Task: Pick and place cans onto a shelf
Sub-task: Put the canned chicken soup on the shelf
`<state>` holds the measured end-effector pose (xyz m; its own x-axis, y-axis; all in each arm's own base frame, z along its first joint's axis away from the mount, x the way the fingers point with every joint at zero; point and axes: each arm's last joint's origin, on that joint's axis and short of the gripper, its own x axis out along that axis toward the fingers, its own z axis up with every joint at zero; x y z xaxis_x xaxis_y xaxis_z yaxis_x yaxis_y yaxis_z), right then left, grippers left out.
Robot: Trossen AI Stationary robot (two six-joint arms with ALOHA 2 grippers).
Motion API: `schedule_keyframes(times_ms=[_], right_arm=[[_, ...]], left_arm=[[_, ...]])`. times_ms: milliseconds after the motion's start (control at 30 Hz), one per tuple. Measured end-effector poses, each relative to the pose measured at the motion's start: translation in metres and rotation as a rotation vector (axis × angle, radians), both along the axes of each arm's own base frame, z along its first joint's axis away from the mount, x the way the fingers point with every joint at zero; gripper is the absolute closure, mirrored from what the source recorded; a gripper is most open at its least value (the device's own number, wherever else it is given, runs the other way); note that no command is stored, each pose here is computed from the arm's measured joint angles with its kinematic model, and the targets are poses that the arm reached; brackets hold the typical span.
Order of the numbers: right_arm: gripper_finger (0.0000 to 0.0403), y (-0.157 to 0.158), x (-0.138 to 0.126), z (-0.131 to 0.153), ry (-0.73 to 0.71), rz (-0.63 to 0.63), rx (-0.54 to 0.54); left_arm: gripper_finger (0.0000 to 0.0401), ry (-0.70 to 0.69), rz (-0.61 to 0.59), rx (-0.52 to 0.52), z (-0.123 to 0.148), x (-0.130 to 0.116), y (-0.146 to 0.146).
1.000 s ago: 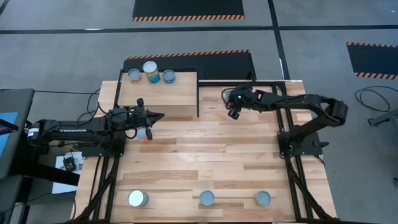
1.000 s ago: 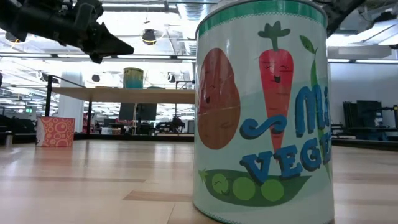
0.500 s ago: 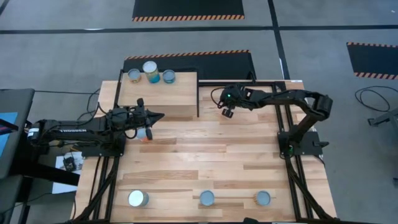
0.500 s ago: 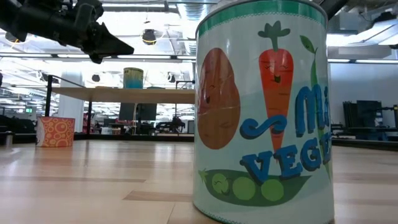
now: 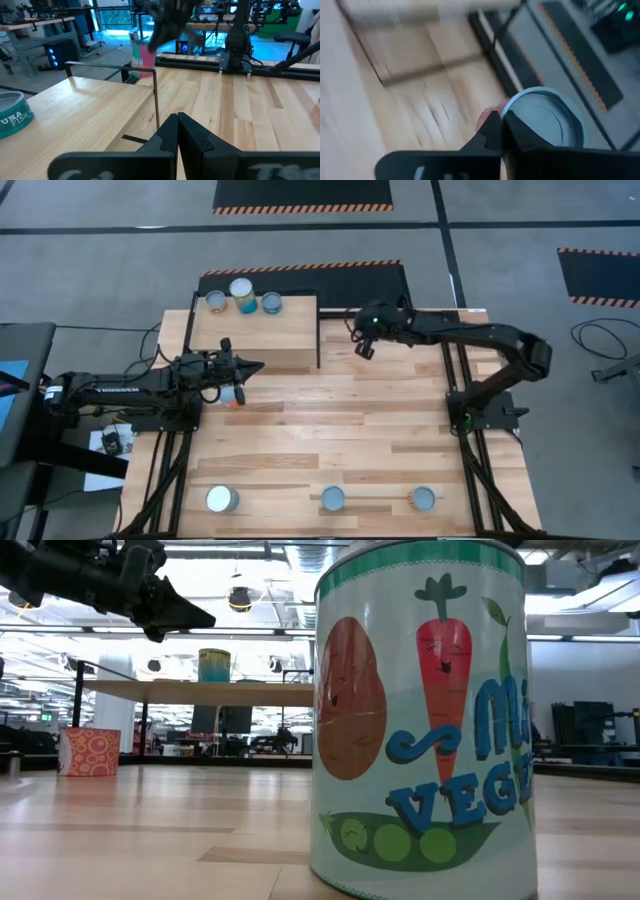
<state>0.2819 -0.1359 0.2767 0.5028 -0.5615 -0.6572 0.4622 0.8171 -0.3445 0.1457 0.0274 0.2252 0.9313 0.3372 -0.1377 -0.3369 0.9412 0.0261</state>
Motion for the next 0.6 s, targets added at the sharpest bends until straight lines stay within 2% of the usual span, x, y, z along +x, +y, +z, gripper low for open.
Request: schedule_keyframes(times_ms=[200,333,433,600], right_arm=[[0.0388,0.017,0.012,0.075,-0.205,0.068,-0.081],[0.0388,0.023,0.033,0.111,-0.289,0.256,-0.111],[0.0394,0.017,0.059,0.119,-0.296,0.336,-0.119],[0.0392,-0.006,0.095,0.113,-0.165,0.402,-0.137]], left_arm=[[0.0401,-0.001,0.0,-0.002,0.0,0.0,0.0],[0.0401,-0.001,0.007,-0.001,0.0,0.0,0.0],[0.0401,-0.002,0.018,-0.003,0.0,0.0,0.0],[0.0401,-0.002,0.027,-0.002,0.0,0.0,0.001]])
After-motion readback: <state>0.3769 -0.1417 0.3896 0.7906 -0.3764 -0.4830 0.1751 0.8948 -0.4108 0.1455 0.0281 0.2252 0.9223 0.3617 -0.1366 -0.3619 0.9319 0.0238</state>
